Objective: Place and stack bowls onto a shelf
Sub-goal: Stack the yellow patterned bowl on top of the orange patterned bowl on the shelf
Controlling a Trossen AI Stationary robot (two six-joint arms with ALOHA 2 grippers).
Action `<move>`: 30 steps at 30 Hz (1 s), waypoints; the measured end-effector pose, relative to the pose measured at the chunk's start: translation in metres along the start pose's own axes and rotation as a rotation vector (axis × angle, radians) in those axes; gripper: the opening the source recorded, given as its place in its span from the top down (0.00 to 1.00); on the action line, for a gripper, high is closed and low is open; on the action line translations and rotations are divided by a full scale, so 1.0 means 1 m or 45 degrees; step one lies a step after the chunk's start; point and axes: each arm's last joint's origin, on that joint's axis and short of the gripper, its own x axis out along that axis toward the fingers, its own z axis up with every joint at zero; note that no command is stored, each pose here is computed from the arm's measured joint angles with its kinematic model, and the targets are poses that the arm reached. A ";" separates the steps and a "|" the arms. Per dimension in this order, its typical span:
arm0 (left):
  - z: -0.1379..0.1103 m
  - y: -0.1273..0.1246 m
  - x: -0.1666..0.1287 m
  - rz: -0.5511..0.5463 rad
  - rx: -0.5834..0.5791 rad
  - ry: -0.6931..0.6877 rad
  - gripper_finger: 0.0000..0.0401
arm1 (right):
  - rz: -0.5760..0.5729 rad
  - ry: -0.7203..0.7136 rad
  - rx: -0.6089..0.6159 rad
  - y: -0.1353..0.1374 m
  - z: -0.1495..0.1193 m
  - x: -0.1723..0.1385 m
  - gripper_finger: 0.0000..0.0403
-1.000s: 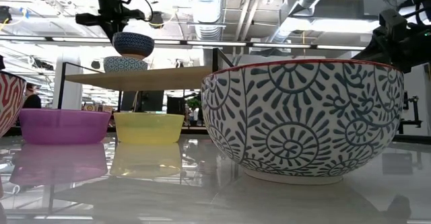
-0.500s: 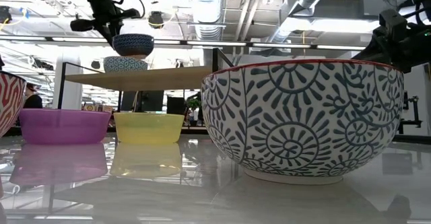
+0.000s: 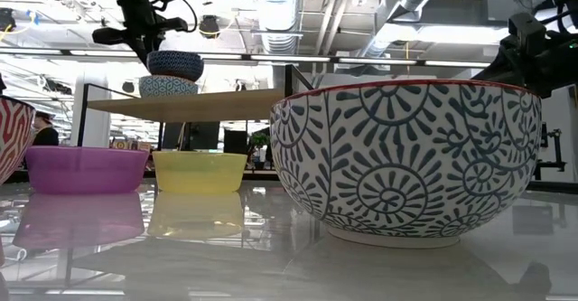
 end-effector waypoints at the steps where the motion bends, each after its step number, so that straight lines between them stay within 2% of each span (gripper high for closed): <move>1: 0.000 0.000 0.000 0.002 0.003 0.006 1.00 | 0.000 0.000 -0.001 0.000 0.000 0.000 0.59; 16: -0.003 0.000 0.001 0.009 0.024 0.045 1.00 | -0.002 0.002 -0.001 0.000 0.000 0.000 0.59; 30: -0.002 -0.004 0.015 0.075 0.038 0.118 1.00 | -0.003 0.003 -0.009 0.000 0.000 0.000 0.59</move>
